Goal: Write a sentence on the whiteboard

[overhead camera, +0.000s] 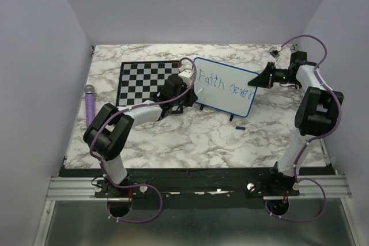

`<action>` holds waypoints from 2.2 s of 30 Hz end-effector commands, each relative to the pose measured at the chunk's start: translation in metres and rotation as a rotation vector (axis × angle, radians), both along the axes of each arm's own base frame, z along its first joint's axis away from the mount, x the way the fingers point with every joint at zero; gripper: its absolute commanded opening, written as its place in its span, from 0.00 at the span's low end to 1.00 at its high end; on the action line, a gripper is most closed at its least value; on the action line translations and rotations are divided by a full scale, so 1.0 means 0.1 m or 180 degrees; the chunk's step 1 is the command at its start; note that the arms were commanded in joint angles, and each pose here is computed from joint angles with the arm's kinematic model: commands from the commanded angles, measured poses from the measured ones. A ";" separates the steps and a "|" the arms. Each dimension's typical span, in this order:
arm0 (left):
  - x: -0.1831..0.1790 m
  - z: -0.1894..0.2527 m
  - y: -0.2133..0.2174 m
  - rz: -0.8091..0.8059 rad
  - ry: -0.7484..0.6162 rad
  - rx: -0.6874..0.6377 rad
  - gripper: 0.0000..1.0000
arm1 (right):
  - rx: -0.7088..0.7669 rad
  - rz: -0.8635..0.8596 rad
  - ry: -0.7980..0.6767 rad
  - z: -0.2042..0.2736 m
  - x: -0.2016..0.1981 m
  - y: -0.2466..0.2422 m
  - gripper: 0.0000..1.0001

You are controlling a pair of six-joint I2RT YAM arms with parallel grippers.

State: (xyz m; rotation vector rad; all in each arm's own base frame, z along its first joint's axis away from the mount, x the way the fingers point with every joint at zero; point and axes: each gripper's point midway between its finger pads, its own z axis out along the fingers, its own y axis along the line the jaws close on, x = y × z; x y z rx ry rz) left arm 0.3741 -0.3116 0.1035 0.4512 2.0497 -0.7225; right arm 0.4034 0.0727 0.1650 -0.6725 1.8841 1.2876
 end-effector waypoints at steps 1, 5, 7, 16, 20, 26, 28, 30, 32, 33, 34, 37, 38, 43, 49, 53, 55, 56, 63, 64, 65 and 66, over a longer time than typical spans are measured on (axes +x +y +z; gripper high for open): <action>0.09 -0.03 0.04 0.0146 0.0025 0.0034 0.00 | -0.0122 0.0017 -0.0144 0.01 0.06 -0.02 0.01; 0.11 -0.04 0.08 0.0202 0.0039 0.0036 0.00 | -0.0122 0.0017 -0.0144 0.01 0.06 -0.02 0.01; 0.12 -0.04 0.11 0.0238 0.0044 0.0039 0.00 | -0.0111 0.0020 -0.0142 0.01 0.06 -0.02 0.00; 0.10 -0.07 0.19 0.0322 0.0084 0.0042 0.00 | -0.0119 0.0017 -0.0155 0.03 0.07 -0.02 0.01; 0.08 -0.10 0.22 0.0334 0.0134 0.0059 0.00 | -0.0118 0.0017 -0.0150 0.03 0.07 -0.02 0.01; 0.02 -0.12 0.27 0.0361 0.0153 0.0076 0.00 | -0.0112 0.0019 -0.0147 0.03 0.07 -0.02 0.01; -0.01 -0.13 0.27 0.0335 0.0176 0.0077 0.00 | -0.0106 0.0022 -0.0158 0.04 0.07 -0.02 0.01; -0.03 -0.14 0.27 0.0318 0.0205 0.0087 0.00 | -0.0111 0.0020 -0.0162 0.04 0.07 -0.02 0.01; -0.05 -0.15 0.27 0.0288 0.0235 0.0089 0.00 | -0.0112 0.0020 -0.0167 0.05 0.07 -0.02 0.01; -0.06 -0.16 0.27 0.0279 0.0249 0.0094 0.00 | -0.0110 0.0020 -0.0157 0.04 0.07 -0.02 0.00; -0.08 -0.17 0.27 0.0266 0.0273 0.0103 0.00 | -0.0105 0.0021 -0.0158 0.05 0.07 -0.02 0.00; -0.13 -0.20 0.26 0.0209 0.0336 0.0116 0.00 | -0.0099 0.0022 -0.0155 0.05 0.06 -0.01 0.00; -0.14 -0.20 0.26 0.0196 0.0349 0.0116 0.00 | -0.0101 0.0022 -0.0160 0.05 0.06 -0.02 0.01; -0.21 -0.25 0.25 0.0137 0.0445 0.0121 0.00 | -0.0102 0.0023 -0.0164 0.05 0.07 -0.02 0.01; -0.30 -0.31 0.26 0.0083 0.0553 0.0149 0.00 | -0.0102 0.0022 -0.0164 0.06 0.06 -0.01 0.00; -0.35 -0.34 0.28 0.0066 0.0607 0.0153 0.00 | -0.0094 0.0026 -0.0171 0.06 0.06 -0.01 0.00; -0.37 -0.34 0.28 0.0062 0.0609 0.0138 0.00 | -0.0098 0.0025 -0.0170 0.06 0.06 -0.01 0.01; -0.39 -0.32 0.27 0.0028 0.0605 0.0111 0.00 | -0.0099 0.0025 -0.0170 0.06 0.06 -0.01 0.01; -0.38 0.06 0.18 -0.0096 0.0326 -0.0167 0.00 | -0.0101 0.0026 -0.0179 0.07 0.06 -0.01 0.00; -0.37 0.12 0.17 -0.0091 0.0273 -0.0208 0.00 | -0.0094 0.0026 -0.0171 0.07 0.06 -0.01 0.01; -0.36 0.15 0.17 -0.0092 0.0244 -0.0226 0.00 | -0.0094 0.0026 -0.0171 0.07 0.06 -0.01 0.01; -0.35 0.22 0.17 -0.0080 0.0203 -0.0251 0.00 | -0.0096 0.0025 -0.0161 0.06 0.06 -0.01 0.01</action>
